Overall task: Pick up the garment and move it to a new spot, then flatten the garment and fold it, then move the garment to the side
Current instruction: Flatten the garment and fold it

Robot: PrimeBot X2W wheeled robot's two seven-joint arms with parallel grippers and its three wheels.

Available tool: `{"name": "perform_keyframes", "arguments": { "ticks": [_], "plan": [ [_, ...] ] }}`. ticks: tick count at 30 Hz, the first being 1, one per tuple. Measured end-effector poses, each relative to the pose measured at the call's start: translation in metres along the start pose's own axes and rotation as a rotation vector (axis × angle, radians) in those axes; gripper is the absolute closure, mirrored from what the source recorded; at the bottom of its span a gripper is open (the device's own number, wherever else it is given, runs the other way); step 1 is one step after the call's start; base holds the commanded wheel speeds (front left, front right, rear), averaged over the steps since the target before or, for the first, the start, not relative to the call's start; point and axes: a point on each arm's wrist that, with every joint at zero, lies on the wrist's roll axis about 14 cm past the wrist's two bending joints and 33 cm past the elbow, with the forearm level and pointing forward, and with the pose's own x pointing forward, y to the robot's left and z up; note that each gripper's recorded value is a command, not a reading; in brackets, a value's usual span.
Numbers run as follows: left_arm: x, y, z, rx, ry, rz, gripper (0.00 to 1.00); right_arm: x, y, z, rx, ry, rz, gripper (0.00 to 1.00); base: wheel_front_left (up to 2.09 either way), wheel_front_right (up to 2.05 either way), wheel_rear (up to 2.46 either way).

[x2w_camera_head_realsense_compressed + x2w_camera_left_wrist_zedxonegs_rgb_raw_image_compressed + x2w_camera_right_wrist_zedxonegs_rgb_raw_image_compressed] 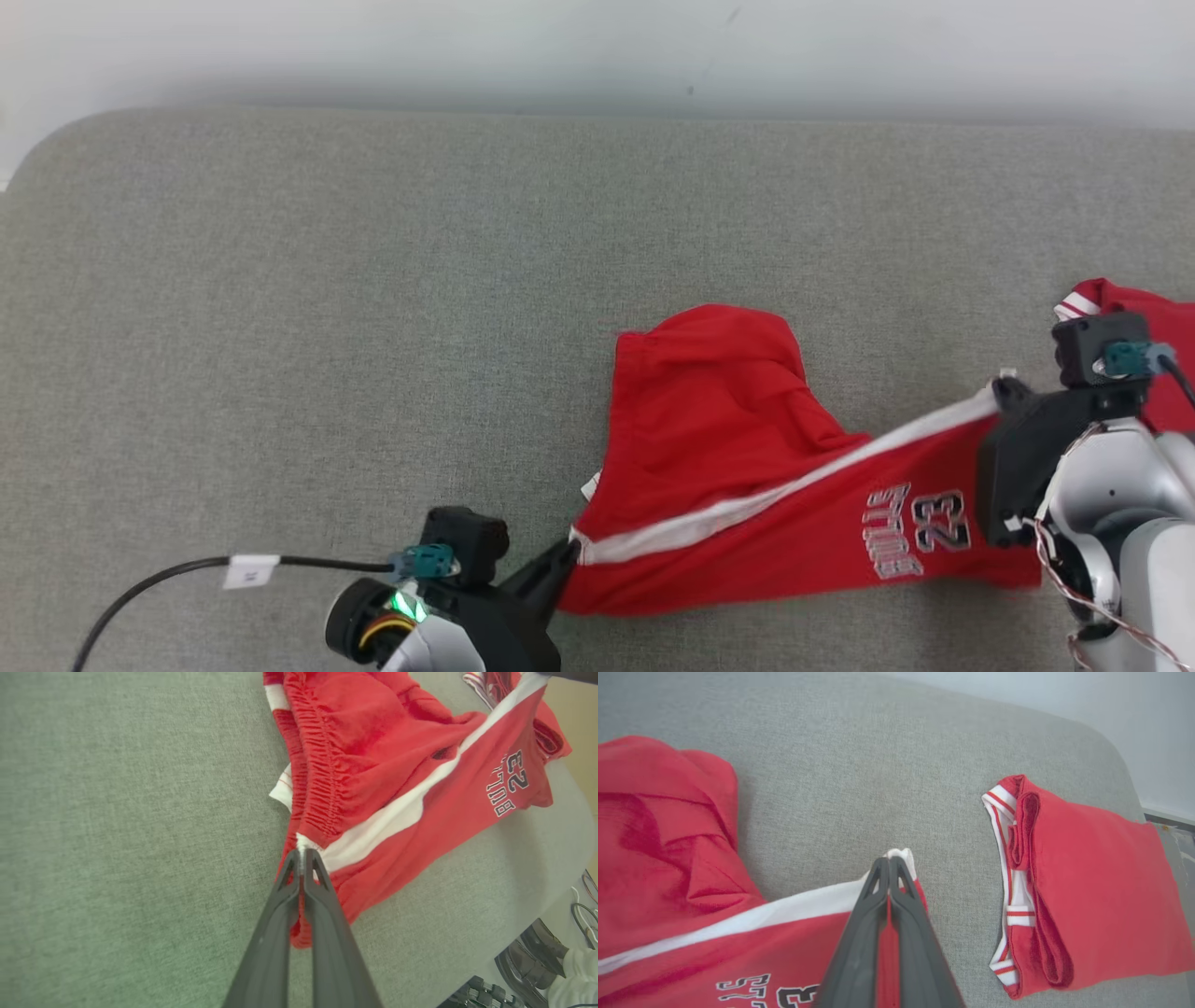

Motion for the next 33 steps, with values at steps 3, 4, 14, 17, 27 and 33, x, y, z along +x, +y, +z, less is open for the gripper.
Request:
{"name": "perform_keyframes", "arguments": {
  "ticks": [3,4,14,17,27,33],
  "plan": [
    [-0.005,0.003,0.028,-0.001,-0.126,0.015,1.0,-0.01,-0.003,0.028,-0.004,-0.128,-0.012,1.0,0.0,0.0,0.0],
    [-0.008,0.005,0.042,0.0,-0.189,0.021,1.0,-0.013,-0.005,0.039,-0.005,-0.177,-0.018,1.0,0.0,0.0,0.0],
    [-0.057,-0.012,0.182,-0.074,-0.786,-0.05,1.0,-0.06,-0.014,0.124,-0.005,-0.584,-0.059,1.0,0.0,0.0,0.0],
    [-0.062,-0.016,0.194,-0.135,-0.837,-0.083,1.0,-0.07,-0.014,0.137,-0.005,-0.653,-0.056,1.0,0.0,0.0,0.0],
    [-0.054,0.02,0.3,-0.212,-0.937,-0.141,1.0,-0.02,0.019,0.195,0.058,-0.687,0.12,1.0,0.0,0.0,0.0],
    [-0.051,0.079,0.376,-0.222,-1.115,-0.061,1.0,0.017,0.024,0.263,0.01,-0.817,0.11,1.0,0.0,0.0,0.0]
  ]
}}
